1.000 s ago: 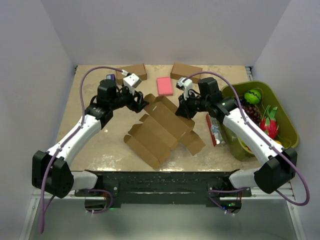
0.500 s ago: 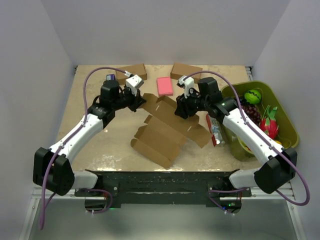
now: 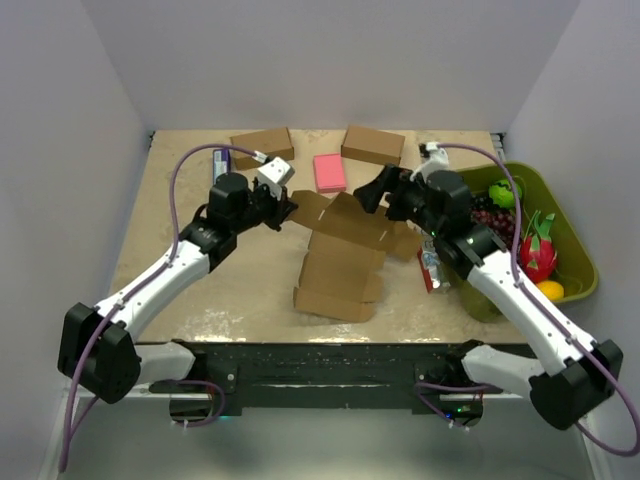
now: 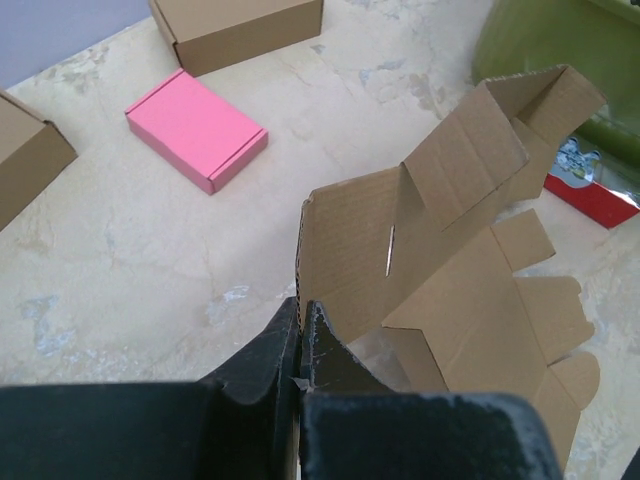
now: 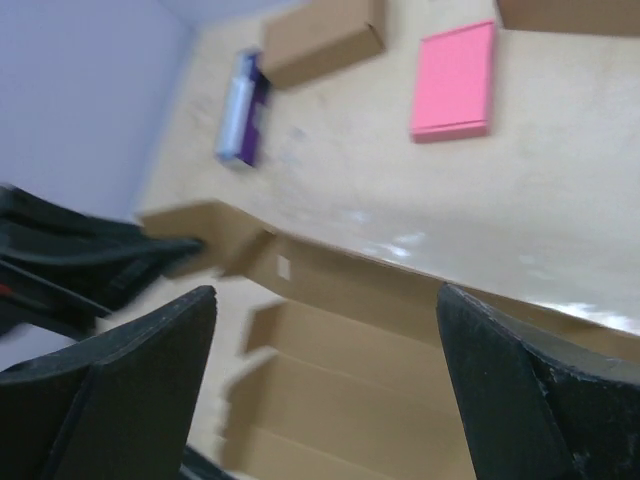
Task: Fold the paper box
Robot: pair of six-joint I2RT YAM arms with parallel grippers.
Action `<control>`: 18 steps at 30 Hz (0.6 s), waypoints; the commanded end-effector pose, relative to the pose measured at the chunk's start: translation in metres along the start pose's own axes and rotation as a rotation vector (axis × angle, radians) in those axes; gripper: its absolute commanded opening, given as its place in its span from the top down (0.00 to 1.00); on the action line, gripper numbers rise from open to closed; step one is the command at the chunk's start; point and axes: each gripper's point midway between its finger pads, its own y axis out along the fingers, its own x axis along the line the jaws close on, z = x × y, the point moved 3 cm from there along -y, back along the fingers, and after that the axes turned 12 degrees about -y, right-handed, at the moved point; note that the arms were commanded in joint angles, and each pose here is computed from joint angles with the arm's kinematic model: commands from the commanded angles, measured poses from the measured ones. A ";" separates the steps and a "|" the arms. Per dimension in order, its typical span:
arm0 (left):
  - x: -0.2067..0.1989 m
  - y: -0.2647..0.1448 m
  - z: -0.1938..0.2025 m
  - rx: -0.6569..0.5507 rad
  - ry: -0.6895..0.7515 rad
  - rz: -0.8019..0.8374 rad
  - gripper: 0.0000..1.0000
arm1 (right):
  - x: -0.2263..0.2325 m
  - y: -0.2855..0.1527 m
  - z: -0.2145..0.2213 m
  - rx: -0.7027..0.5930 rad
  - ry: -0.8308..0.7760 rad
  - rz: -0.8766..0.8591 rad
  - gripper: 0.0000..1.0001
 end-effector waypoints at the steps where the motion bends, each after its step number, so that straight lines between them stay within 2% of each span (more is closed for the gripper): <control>1: -0.017 -0.008 -0.024 -0.115 0.050 0.013 1.00 | 0.024 -0.018 -0.023 -0.224 0.525 -0.150 0.04; 2: -0.018 -0.008 -0.024 -0.117 0.054 0.013 1.00 | 0.016 -0.014 -0.001 -0.202 0.589 -0.134 0.04; 4: -0.019 -0.009 -0.024 -0.119 0.057 0.013 1.00 | 0.016 -0.032 -0.011 -0.292 0.741 -0.181 0.03; 6: -0.021 -0.009 -0.024 -0.122 0.061 0.015 1.00 | 0.011 -0.040 -0.002 -0.301 0.846 -0.185 0.03; 14: -0.032 -0.012 -0.024 -0.134 0.103 0.053 1.00 | -0.004 -0.049 0.015 -0.338 1.032 -0.172 0.02; 18: -0.041 -0.019 -0.028 -0.179 0.135 0.084 1.00 | -0.009 -0.042 0.034 -0.309 1.193 -0.207 0.03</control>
